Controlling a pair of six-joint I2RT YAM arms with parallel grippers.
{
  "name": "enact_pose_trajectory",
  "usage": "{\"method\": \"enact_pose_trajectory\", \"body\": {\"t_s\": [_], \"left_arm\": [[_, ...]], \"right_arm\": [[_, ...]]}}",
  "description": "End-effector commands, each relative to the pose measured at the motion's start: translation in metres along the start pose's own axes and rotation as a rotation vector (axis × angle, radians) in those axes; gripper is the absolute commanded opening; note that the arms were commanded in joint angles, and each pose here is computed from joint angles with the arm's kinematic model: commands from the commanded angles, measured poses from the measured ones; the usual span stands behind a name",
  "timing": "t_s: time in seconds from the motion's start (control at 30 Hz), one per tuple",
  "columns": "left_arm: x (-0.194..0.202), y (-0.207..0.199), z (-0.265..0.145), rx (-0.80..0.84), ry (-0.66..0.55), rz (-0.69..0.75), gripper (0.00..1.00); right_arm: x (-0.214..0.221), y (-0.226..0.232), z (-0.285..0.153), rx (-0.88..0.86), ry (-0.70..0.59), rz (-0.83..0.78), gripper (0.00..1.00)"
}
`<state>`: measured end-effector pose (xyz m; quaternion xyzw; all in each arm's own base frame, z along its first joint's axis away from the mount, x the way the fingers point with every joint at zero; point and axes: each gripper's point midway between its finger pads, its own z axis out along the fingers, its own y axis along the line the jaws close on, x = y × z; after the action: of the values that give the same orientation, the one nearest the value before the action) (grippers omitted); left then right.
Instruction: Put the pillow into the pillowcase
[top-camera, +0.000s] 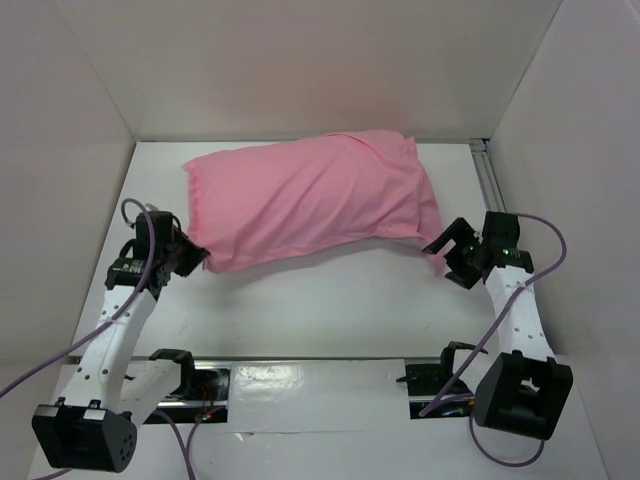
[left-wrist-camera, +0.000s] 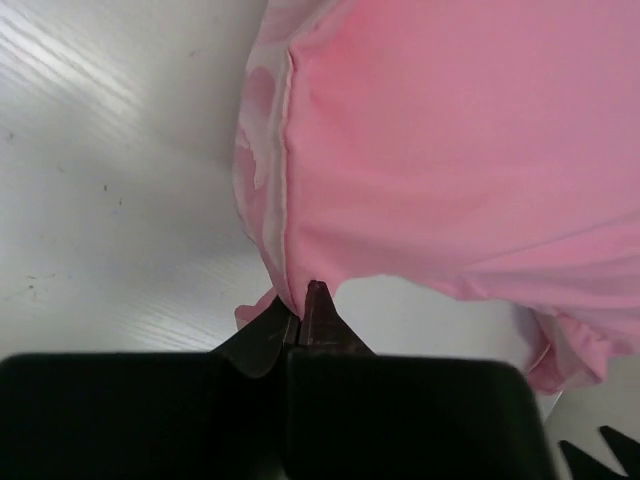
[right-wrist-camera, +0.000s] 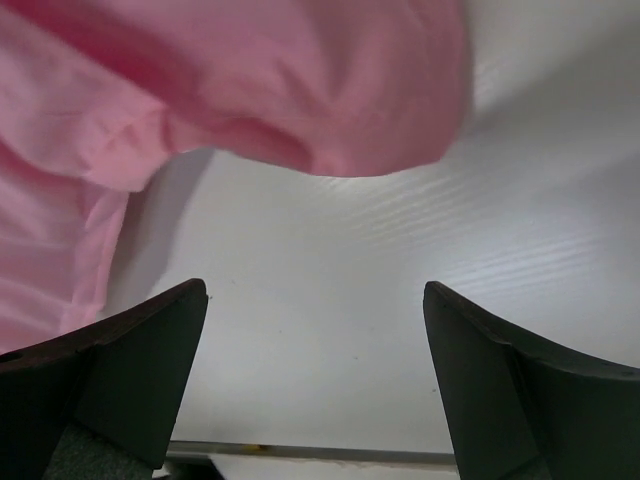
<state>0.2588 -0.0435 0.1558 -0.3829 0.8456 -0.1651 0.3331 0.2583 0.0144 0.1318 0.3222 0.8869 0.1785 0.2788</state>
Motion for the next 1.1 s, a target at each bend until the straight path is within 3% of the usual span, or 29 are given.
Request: {"method": "enact_pose_trajectory", "body": {"t_s": [0.0,0.23,0.37,0.47,0.73,1.07], "left_arm": [[-0.052,-0.042,-0.037,0.133,-0.169,-0.017,0.0],[-0.069,-0.057,-0.04,0.138,-0.194,-0.01,0.0],[-0.064,-0.057,-0.033,0.144,-0.172,-0.007,0.0],[-0.06,-0.058,-0.03,0.149,-0.15,-0.005,0.0],[-0.057,-0.071,-0.033,0.177,-0.13,0.017,0.0],[-0.052,-0.075,-0.037,0.208,-0.108,0.05,0.0]], "right_arm": [[-0.002,0.009,0.009,-0.143,-0.032,0.194,0.96],[-0.005,0.01,0.031,-0.317,-0.022,0.575,0.95],[-0.008,-0.002,0.043,-0.338,-0.039,0.666,0.94],[-0.011,0.005,0.044,-0.443,-0.036,0.716,0.93],[-0.051,0.012,0.036,-0.443,-0.158,0.7,0.93],[-0.04,-0.012,0.068,-0.379,-0.131,0.821,0.94]]}}
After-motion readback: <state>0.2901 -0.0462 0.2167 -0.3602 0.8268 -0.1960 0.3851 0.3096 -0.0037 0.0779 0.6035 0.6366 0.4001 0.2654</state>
